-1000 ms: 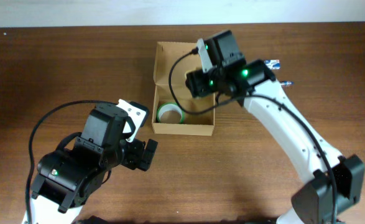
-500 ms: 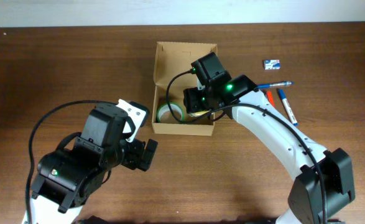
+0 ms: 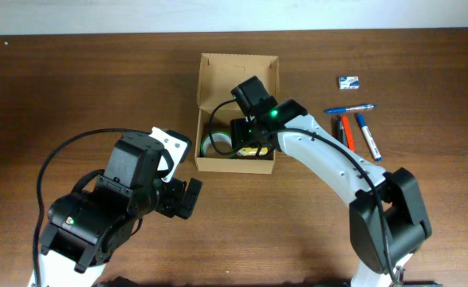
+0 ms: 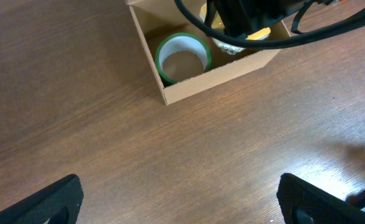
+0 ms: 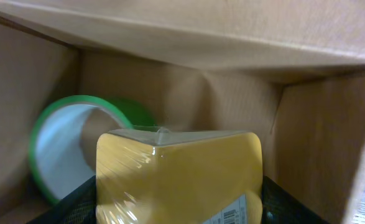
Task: Pack container
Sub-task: 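Lift the yellow pad and lower it into the box beside the tape, then open the right gripper to release the pad and lift out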
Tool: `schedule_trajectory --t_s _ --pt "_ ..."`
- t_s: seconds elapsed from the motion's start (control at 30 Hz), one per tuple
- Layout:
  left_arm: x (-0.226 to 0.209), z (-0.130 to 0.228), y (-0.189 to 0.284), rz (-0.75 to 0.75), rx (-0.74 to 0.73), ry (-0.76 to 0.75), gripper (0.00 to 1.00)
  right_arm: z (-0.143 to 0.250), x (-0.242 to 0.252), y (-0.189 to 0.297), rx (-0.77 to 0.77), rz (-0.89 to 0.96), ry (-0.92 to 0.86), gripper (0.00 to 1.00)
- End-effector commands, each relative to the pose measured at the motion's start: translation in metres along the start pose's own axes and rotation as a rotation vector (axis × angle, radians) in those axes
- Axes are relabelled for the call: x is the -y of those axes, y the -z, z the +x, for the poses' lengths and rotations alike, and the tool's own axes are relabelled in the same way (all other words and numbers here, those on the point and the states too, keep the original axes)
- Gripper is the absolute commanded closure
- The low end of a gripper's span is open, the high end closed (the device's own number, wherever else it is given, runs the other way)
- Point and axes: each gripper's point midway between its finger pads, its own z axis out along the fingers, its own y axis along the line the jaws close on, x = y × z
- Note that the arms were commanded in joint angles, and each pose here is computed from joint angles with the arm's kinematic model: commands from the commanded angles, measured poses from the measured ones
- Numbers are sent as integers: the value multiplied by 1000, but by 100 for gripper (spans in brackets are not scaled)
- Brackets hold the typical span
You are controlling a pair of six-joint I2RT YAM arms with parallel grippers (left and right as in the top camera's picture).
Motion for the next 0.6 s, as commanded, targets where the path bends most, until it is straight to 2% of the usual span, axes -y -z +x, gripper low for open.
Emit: schedule_trajectory --t_s 0.0,0.23,0.57 --pt "2 -6 8 14 33 -15 1 -1 8 -6 17 55 -30 33" --pt "2 -6 8 14 33 -15 0 -6 14 -8 49 96 -79 33" --pt "2 -6 8 14 33 -15 1 2 16 -18 14 114 -71 32"
